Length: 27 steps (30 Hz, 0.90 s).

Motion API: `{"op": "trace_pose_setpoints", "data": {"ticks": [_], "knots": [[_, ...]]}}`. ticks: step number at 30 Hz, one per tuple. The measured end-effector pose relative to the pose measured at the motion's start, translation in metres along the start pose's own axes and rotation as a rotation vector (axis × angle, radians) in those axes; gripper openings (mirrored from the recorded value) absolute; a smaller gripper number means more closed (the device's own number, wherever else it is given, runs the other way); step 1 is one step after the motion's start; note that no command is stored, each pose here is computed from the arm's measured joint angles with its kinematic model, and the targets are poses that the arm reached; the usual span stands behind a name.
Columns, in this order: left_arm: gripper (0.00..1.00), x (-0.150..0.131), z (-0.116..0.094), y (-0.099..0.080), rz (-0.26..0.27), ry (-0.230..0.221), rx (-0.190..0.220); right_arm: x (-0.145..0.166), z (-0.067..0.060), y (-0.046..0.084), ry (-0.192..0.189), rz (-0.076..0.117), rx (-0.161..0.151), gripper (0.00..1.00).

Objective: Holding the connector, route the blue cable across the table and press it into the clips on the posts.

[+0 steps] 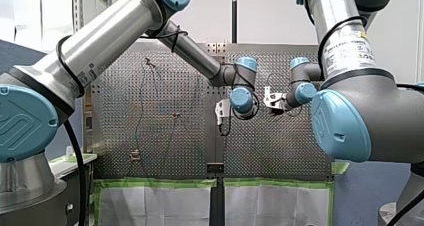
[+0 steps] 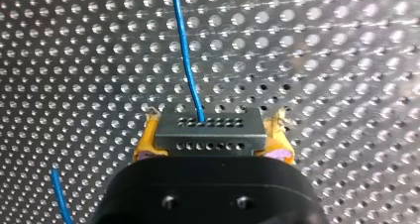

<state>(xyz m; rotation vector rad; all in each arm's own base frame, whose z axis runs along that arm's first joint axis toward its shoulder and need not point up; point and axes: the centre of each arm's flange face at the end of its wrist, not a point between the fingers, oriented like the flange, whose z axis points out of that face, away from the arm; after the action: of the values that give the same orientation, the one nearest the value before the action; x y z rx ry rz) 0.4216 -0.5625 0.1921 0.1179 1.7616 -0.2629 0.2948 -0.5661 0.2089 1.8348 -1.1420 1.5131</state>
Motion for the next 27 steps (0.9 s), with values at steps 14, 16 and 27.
{"op": "trace_pose_setpoints", "data": {"ticks": [14, 16, 27], "knots": [[1.0, 0.03, 0.032, -0.01, -0.015, -0.004, -0.08, -0.01, -0.01, -0.001, -0.019, -0.004, 0.014, 0.0], [1.0, 0.027, 0.038, -0.014, -0.032, -0.026, -0.081, -0.01, -0.01, -0.001, -0.02, -0.004, 0.015, 0.0], [1.0, 0.0, 0.059, -0.024, -0.093, -0.111, -0.088, -0.009, -0.01, 0.002, -0.017, 0.0, 0.024, 0.0]]}}
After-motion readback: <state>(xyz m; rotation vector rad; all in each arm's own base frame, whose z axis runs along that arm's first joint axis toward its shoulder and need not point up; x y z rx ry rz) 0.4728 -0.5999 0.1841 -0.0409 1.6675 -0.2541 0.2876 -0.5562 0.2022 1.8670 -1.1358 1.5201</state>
